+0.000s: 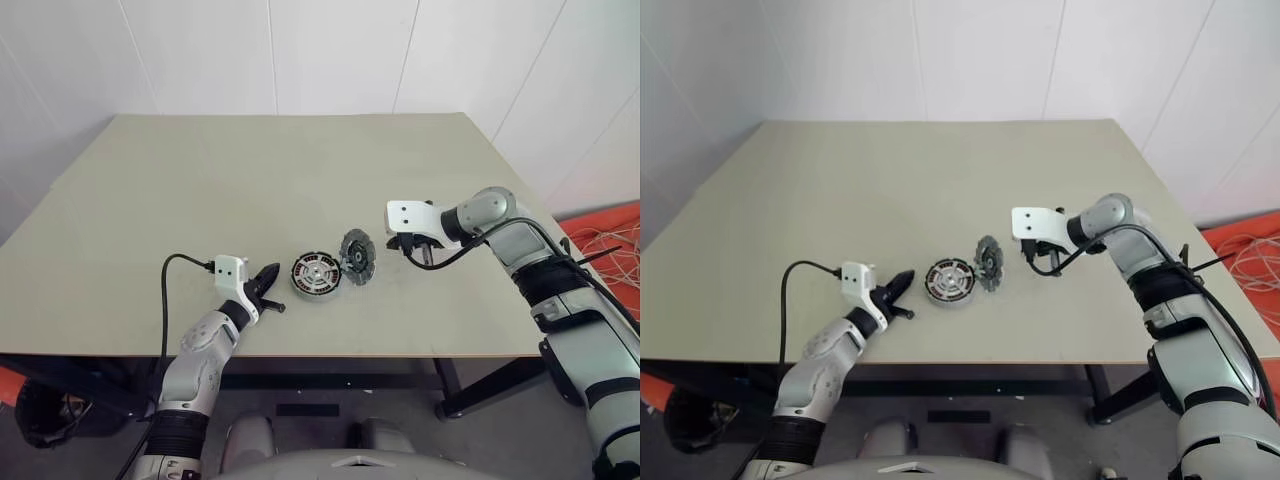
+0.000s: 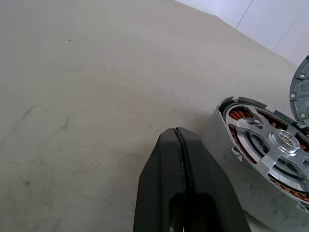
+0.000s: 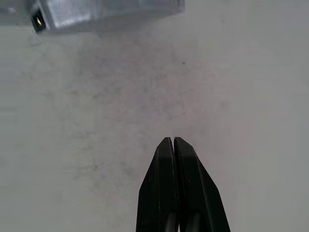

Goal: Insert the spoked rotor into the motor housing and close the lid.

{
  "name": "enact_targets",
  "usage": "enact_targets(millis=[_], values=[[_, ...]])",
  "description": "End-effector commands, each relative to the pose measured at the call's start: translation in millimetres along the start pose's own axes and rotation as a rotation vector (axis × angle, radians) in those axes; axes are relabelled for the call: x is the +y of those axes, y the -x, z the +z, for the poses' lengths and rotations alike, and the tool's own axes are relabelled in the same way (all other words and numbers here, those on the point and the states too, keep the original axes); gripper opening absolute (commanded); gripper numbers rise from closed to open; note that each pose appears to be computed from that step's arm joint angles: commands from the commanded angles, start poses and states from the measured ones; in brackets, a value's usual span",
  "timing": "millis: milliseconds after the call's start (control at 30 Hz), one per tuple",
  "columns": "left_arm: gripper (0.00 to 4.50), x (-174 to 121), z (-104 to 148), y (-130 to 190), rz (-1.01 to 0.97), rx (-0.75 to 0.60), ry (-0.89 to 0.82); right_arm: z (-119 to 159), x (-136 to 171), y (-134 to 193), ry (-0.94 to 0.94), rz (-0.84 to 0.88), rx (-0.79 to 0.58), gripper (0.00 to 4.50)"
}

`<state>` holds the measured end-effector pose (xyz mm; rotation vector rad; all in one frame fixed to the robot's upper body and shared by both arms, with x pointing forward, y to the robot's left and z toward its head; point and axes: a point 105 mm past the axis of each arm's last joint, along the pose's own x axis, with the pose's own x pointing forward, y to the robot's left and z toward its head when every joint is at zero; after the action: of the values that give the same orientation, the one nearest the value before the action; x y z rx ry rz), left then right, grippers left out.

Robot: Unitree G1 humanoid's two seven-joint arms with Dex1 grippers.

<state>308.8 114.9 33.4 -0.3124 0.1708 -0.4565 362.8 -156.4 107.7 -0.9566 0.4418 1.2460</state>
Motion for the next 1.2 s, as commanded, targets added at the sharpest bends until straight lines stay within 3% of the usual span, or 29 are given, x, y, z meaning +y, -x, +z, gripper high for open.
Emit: enact_targets(millis=[33, 200, 500, 1200], values=[[0.00, -4.0, 11.3, -0.9, -0.025, -0.035, -0.016, 29.8, -2.7, 8.0, -0.077, -0.016, -0.175, 0.02], [0.00, -5.6, 11.0, 0.0, -0.043, -0.026, -0.022, 50.6, 6.7, 2.4, -0.237, 0.015, -0.323, 0.02], [0.00, -12.7, 7.9, 7.8, -0.130, 0.029, -0.024, 60.1, 41.7, 2.8, -0.305, 0.207, -0.339, 0.02], [0.00, -21.8, 3.4, 19.1, -0.212, 0.083, 0.000, 96.7, 43.5, -40.6, -0.463, 0.112, -0.517, 0.02]])
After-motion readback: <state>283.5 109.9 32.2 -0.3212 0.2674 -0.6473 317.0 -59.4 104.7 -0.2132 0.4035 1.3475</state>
